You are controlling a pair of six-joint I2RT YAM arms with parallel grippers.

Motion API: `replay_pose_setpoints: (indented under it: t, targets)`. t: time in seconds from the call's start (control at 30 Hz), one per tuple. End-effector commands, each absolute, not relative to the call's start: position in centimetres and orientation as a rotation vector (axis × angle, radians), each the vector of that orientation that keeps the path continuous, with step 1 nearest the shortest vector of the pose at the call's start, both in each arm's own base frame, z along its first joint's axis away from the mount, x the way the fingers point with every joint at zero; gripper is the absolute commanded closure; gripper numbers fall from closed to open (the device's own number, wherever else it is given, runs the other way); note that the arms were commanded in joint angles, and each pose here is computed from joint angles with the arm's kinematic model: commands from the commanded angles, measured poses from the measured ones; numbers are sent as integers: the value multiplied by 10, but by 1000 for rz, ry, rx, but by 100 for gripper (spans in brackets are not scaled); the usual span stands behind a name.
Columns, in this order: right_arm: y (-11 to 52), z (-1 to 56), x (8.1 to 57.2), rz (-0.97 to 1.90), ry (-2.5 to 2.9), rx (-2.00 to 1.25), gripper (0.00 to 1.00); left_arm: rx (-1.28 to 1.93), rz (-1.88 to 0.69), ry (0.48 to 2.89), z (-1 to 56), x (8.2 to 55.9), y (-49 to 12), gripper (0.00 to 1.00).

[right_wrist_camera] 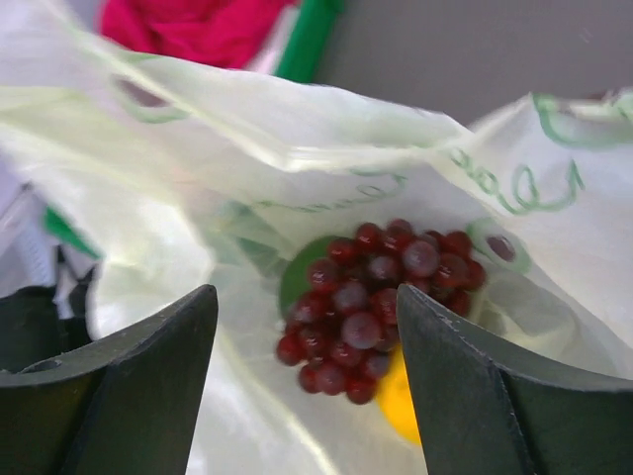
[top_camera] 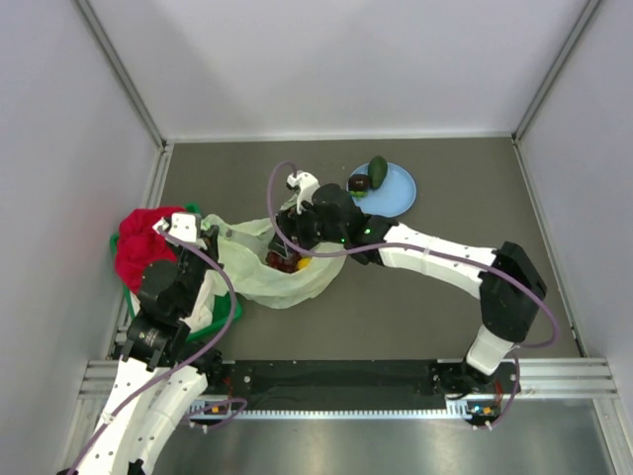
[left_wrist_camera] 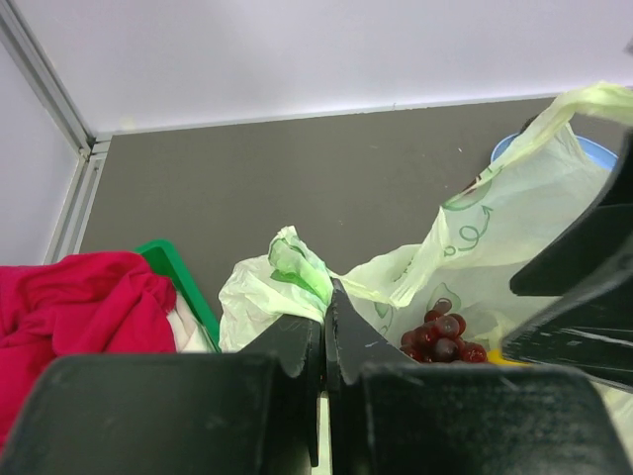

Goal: Place the fruits into the plastic bag

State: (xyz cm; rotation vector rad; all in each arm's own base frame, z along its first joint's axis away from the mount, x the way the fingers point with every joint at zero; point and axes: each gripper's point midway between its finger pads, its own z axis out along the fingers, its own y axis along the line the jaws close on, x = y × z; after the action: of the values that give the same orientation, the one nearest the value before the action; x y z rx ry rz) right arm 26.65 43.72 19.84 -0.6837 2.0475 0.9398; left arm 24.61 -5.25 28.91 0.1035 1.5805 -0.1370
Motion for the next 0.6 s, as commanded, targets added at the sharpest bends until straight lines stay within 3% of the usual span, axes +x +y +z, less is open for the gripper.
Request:
replay_pose_setpoints:
  t: [0.0, 0.27, 0.57]
  targets:
    - [442, 301, 233, 1165, 1708, -804, 28, 83, -148, 1522, 305, 246, -51, 100]
    - [393, 376, 215, 1048, 1511, -780, 29, 86, -150, 1529, 303, 247, -52, 100]
    - [297, 348, 295, 608, 1722, -538, 29, 83, -148, 1533, 302, 248, -52, 100]
